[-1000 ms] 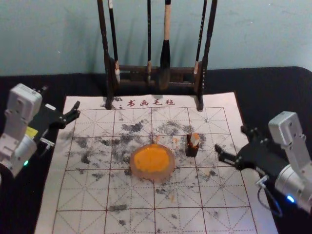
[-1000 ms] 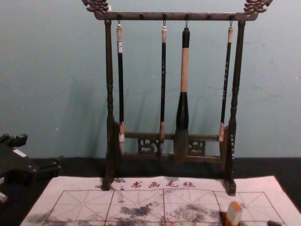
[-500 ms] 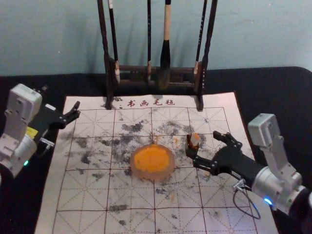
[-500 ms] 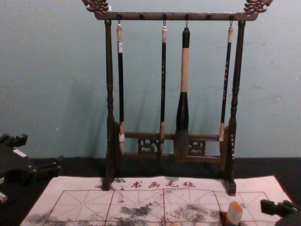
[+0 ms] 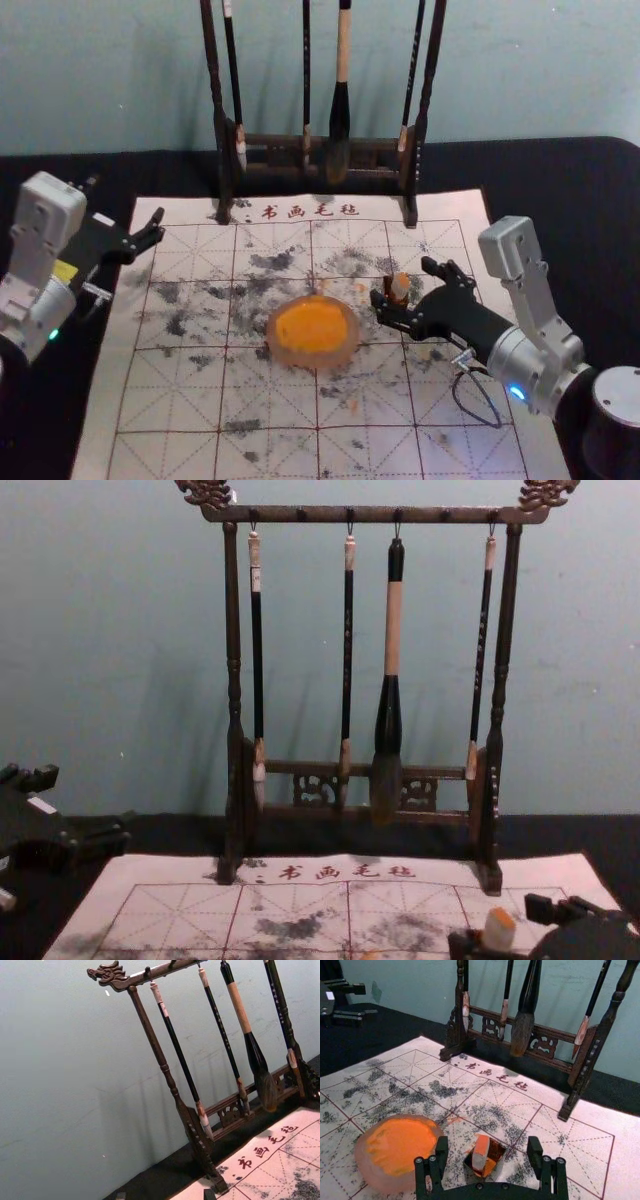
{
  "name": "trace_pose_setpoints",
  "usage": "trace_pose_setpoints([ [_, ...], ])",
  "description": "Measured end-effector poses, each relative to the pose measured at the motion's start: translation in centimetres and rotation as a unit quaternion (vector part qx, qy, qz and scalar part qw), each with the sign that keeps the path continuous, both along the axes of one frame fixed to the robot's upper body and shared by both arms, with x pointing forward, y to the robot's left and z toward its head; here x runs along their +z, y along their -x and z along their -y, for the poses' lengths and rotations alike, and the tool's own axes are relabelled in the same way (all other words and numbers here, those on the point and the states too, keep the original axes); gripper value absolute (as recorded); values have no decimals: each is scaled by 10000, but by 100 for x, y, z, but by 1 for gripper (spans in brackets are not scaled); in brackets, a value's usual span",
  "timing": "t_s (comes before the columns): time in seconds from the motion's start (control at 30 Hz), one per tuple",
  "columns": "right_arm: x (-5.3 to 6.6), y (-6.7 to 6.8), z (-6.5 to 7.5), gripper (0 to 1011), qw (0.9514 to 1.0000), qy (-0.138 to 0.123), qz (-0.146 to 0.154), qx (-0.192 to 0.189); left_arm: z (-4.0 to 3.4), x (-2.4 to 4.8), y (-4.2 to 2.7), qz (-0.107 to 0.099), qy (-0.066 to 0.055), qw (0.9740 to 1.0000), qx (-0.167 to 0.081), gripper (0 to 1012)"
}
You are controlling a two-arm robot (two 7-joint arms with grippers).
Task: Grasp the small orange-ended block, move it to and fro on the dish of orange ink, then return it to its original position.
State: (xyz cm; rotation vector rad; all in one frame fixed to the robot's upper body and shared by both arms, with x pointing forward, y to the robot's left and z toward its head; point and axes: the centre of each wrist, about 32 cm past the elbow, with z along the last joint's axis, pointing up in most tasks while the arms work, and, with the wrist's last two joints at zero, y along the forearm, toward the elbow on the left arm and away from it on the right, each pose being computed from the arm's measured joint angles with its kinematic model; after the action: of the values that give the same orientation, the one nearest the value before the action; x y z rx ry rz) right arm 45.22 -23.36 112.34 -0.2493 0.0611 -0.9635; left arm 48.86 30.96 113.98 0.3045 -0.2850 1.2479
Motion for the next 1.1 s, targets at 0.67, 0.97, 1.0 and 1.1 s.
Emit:
trace_pose_setpoints([
  [0.67, 3, -21, -62, 1000, 9999, 8, -112, 32, 0, 0, 0, 0, 0, 10000, 0, 1001],
  [0.97, 4, -21, -61, 1000, 9999, 10, -112, 34, 0, 0, 0, 0, 0, 10000, 0, 1001],
  [1.0, 4, -21, -61, 1000, 9999, 10, -112, 35, 0, 0, 0, 0, 0, 10000, 0, 1001],
  [1.1, 4, -21, -61, 1000, 9999, 10, -112, 36, 0, 0, 0, 0, 0, 10000, 0, 1001],
])
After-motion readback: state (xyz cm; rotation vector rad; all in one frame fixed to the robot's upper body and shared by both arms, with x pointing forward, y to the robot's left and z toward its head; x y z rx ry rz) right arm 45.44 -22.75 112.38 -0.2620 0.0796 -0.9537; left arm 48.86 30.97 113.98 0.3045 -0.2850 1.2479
